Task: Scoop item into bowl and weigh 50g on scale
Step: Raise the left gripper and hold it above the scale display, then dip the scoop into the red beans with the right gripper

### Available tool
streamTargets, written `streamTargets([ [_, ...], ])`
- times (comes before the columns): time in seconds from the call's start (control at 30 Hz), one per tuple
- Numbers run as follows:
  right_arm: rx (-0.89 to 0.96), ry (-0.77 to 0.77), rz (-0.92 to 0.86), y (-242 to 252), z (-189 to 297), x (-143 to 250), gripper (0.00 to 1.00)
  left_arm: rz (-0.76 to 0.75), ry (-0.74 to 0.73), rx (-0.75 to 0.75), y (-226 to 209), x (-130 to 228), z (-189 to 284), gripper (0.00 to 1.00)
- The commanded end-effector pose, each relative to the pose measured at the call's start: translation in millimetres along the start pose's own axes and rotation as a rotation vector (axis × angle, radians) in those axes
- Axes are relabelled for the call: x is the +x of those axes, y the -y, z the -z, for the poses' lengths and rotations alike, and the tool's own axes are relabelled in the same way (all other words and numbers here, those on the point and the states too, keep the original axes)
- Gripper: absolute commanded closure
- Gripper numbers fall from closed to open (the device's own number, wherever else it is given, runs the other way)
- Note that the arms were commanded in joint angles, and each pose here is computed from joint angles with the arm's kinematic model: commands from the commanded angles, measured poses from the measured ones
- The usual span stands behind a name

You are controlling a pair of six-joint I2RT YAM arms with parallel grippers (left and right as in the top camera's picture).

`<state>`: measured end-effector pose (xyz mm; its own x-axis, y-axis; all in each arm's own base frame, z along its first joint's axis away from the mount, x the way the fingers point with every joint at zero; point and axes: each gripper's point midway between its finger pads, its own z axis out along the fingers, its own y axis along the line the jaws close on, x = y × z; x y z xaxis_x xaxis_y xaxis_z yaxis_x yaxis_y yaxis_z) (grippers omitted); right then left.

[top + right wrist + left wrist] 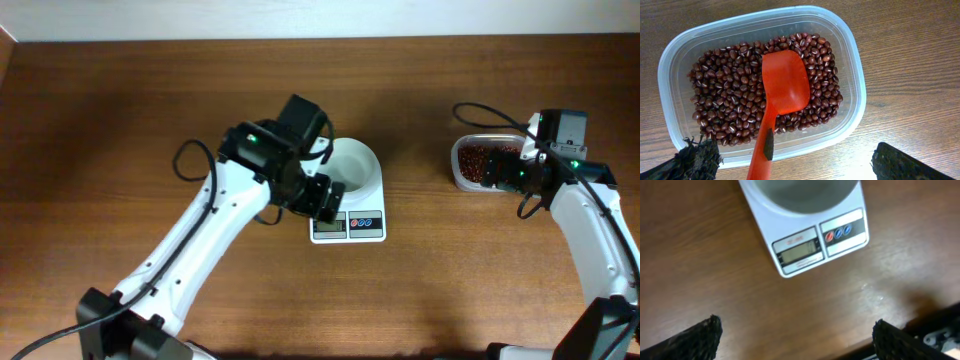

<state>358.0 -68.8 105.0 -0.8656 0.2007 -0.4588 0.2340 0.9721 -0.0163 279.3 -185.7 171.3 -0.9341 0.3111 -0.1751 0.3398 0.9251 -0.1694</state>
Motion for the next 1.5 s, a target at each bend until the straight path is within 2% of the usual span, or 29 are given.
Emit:
streamTargets([
  [0.0,0.009,-0.006,-0.003,-0.2,-2.6,1.3,0.01,0.088,0.046,-0.002,9.9,-5.5,5.5,0.01],
  [0.33,0.005,0.01,-0.004,-0.8,-3.6,-3.1,0.01,0.08,0.061,-0.003,11.8,-8.7,5.4,0.01],
  [0.4,-0.127,0.006,-0.003,-23.5,-2.1,-2.5,0.01,0.08,0.061,-0.003,11.8,-8.8,5.4,0.01],
  [0.43,-0.113,0.012,-0.004,-20.9,-1.2,-3.6,0.23,0.08,0.061,-0.003,11.8,-8.7,5.4,0.01],
  [0.47,-0.094,0.035,-0.004,-17.2,8.1,-9.3,0.31,0.08,0.061,-0.003,11.8,-8.7,5.4,0.01],
  [0.5,-0.096,0.075,0.002,-16.9,30.4,-21.1,0.31,0.08,0.061,-0.003,11.8,-8.7,5.4,0.01],
  [0.57,-0.093,0.025,0.06,-15.7,44.3,-8.4,0.34,0.08,0.061,-0.003,11.8,-8.8,5.4,0.01],
  [0.67,-0.093,-0.122,0.046,-15.9,17.8,32.0,0.44,0.08,0.061,-0.003,11.8,-8.8,5.4,0.01],
  [0.73,-0.091,-0.101,0.052,-18.0,0.7,29.5,0.51,0.081,0.061,-0.003,11.8,-8.7,5.4,0.01],
  [0.83,-0.089,-0.1,0.064,-18.6,-17.2,26.8,0.77,0.08,0.061,-0.003,11.8,-8.8,5.4,0.01],
  [0.87,-0.089,-0.086,0.064,-19.0,-21.0,22.8,0.82,0.08,0.061,-0.003,11.8,-8.7,5.4,0.01],
  [0.9,-0.09,-0.025,0.096,-19.7,-18.8,6.0,0.96,0.08,0.061,-0.003,11.8,-8.7,5.4,0.01],
  [1.07,-0.092,0.002,0.12,-20.4,6.6,-21.8,0.96,0.08,0.061,-0.003,11.8,-8.8,5.4,0.01],
  [1.17,-0.092,-0.038,0.137,-19.0,28.6,-28.0,0.96,0.08,0.061,-0.003,11.8,-8.7,5.4,0.01],
  [1.3,-0.101,-0.168,0.198,-19.0,47.1,-31.7,0.96,0.08,0.061,-0.003,11.8,-8.7,5.4,0.01],
  [1.4,-0.114,-0.311,0.272,-19.2,25.6,-29.3,0.96,0.08,0.061,-0.003,11.8,-8.7,5.4,0.01],
  [1.47,-0.13,-0.408,0.291,-20.9,-8.0,-17.2,0.96,0.08,0.061,-0.003,11.8,-8.7,5.4,0.01],
])
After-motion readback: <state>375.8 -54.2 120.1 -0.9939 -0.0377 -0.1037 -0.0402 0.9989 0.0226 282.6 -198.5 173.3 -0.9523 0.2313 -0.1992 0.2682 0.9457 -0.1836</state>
